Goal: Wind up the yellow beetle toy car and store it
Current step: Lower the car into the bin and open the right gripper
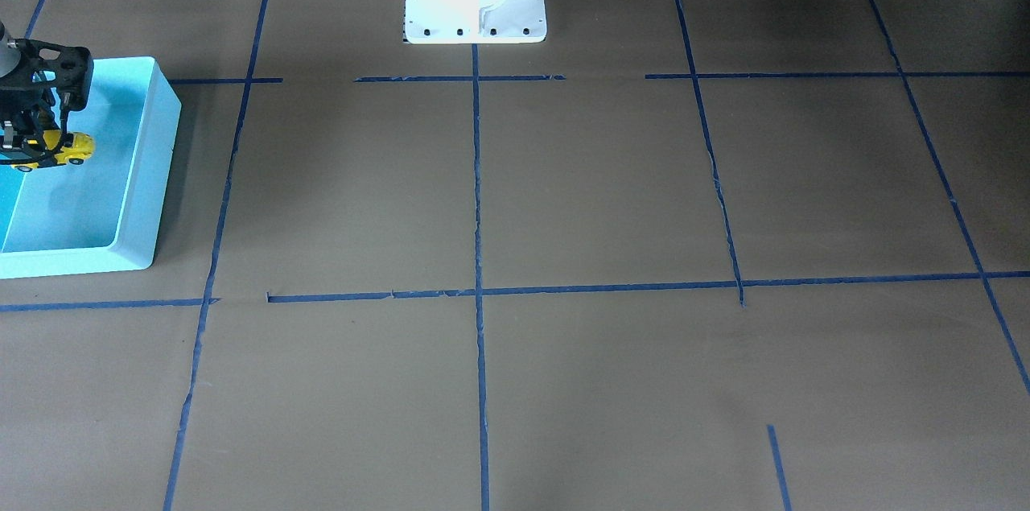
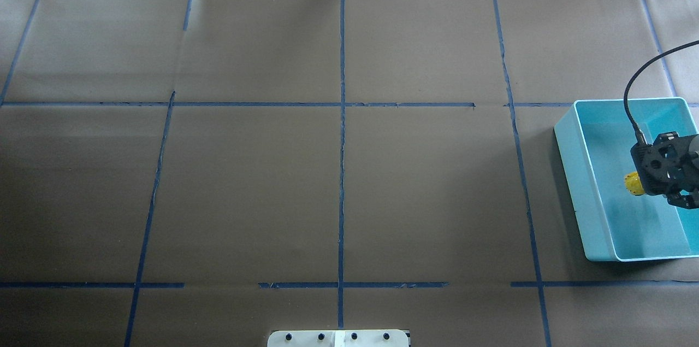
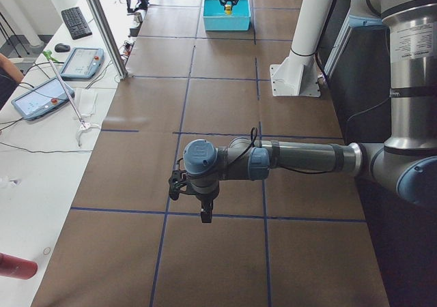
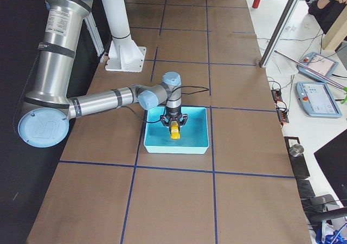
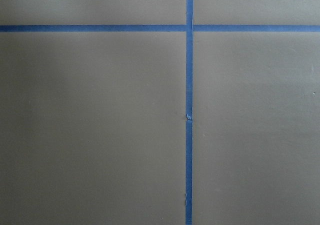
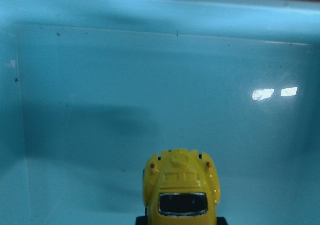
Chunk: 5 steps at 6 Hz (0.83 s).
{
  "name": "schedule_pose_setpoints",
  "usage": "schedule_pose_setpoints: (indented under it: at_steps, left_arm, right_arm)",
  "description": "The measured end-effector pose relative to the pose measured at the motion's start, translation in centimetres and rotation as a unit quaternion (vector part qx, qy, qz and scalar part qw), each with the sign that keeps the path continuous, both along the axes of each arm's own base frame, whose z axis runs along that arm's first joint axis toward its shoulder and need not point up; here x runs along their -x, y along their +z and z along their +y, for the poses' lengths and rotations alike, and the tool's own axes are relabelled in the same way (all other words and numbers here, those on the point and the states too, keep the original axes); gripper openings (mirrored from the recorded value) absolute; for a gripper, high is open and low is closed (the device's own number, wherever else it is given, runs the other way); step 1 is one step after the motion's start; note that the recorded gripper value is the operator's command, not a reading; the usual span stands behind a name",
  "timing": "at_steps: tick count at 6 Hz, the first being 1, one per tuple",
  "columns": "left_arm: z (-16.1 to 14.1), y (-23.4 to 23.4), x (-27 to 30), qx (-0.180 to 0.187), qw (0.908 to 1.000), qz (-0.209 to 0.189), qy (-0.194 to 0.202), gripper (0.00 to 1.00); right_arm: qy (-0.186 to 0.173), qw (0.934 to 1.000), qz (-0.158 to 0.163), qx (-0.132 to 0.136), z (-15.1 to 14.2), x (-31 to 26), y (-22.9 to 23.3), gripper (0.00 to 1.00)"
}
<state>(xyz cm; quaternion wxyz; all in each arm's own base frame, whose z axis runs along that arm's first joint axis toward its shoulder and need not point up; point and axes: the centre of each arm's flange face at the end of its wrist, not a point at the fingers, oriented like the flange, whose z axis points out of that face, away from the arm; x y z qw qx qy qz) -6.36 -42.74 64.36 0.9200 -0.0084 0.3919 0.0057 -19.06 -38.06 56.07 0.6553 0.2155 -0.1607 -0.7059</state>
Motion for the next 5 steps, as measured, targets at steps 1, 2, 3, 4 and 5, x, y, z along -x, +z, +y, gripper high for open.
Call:
schedule_pose_setpoints:
  at_steps: [1,2,3,4,5]
  left_arm:
    - [0.0,0.0,0.0,0.000,1.0000,0.000,0.000,1.00]
    - [0.0,0.0,0.0,0.000,1.0000,0.000,0.000,1.00]
    - [0.0,0.0,0.0,0.000,1.0000,0.000,0.000,1.00]
    - [0.0,0.0,0.0,0.000,1.0000,0.000,0.000,1.00]
    - [0.0,0.0,0.0,0.000,1.0000,0.000,0.000,1.00]
  right_arm:
    - [-0.001,1.0000,0.002,0.006,-0.2,0.3,0.7,0.33]
    - [-0.003,0.9999,0.001,0.014,-0.3,0.5,1.3,0.36]
    - [-0.005,0.9998,-0.001,0.019,-0.5,0.9,1.6,0.41]
    - [-0.008,0.9997,-0.006,0.024,-0.9,1.5,1.8,0.50]
    - [-0.011,0.9995,-0.010,0.029,-1.2,1.9,2.0,0.64]
